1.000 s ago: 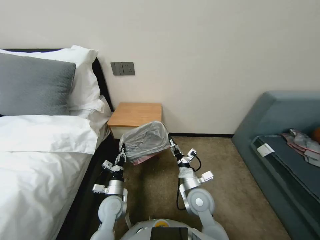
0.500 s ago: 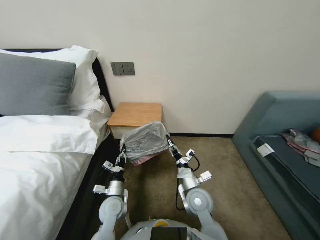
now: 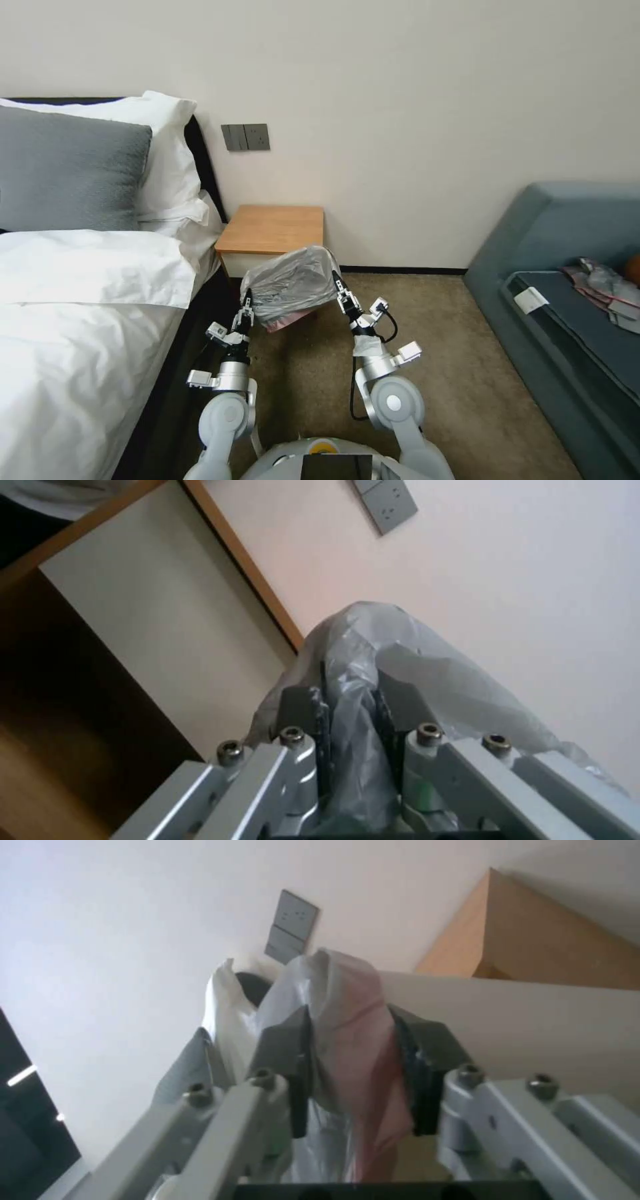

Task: Pick up the garbage bag from the table and place it over the trash can.

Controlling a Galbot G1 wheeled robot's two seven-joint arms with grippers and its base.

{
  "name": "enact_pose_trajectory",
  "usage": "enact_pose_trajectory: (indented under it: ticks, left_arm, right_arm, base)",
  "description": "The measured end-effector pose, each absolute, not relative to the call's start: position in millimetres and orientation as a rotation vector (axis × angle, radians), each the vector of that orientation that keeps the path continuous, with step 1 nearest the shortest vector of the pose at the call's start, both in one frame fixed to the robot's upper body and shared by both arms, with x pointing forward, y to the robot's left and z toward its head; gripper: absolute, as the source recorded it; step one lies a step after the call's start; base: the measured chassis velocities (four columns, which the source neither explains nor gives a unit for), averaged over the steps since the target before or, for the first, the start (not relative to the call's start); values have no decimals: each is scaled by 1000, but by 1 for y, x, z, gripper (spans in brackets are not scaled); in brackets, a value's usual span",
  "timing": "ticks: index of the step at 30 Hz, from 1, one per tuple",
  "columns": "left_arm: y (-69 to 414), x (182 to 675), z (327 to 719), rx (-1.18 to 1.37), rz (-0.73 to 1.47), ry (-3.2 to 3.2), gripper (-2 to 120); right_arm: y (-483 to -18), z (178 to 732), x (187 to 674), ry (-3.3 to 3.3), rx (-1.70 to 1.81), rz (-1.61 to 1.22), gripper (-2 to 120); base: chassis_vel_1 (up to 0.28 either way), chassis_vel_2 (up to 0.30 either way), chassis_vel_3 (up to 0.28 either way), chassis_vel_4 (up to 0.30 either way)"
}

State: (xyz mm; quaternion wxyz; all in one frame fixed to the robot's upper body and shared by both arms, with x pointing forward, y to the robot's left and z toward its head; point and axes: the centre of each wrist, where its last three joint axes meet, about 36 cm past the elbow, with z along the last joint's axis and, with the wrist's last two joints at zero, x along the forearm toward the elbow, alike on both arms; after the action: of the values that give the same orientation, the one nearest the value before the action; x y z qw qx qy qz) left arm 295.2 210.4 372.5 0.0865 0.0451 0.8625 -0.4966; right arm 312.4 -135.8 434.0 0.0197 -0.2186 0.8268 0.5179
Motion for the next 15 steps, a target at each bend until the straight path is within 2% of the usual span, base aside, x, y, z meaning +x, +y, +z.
enact_pose_trajectory:
  ticks: [4,5,9,11,13,15]
  left_arm:
    - [211,295,373,131,-1477,2571,11]
    - [211,295,373,131,-1477,2571,11]
    - [211,296,374,131,-1475,2570,11]
    - [211,296,374,131,-1474,2571,11]
    - [211,296,374,132,-1472,2573,11]
    - [211,296,374,132,-1472,2574,11]
  right_arm:
    - [-136,433,312,2577,-686,1574,7]
    - [-136,433,312,2577,-686,1574,7]
    - [-136,432,312,2584,-688,1559,23]
    - [-136,432,312,2584,-689,1558,26]
    - [-136,433,313,2581,-692,1553,37]
    - [-136,433,313,2578,-693,1550,39]
  base:
    - [0,0,0,0]
    - [0,0,0,0]
    - [0,0,0,0]
    - [0,0,0,0]
    - [0,0,0,0]
    - [0,0,0,0]
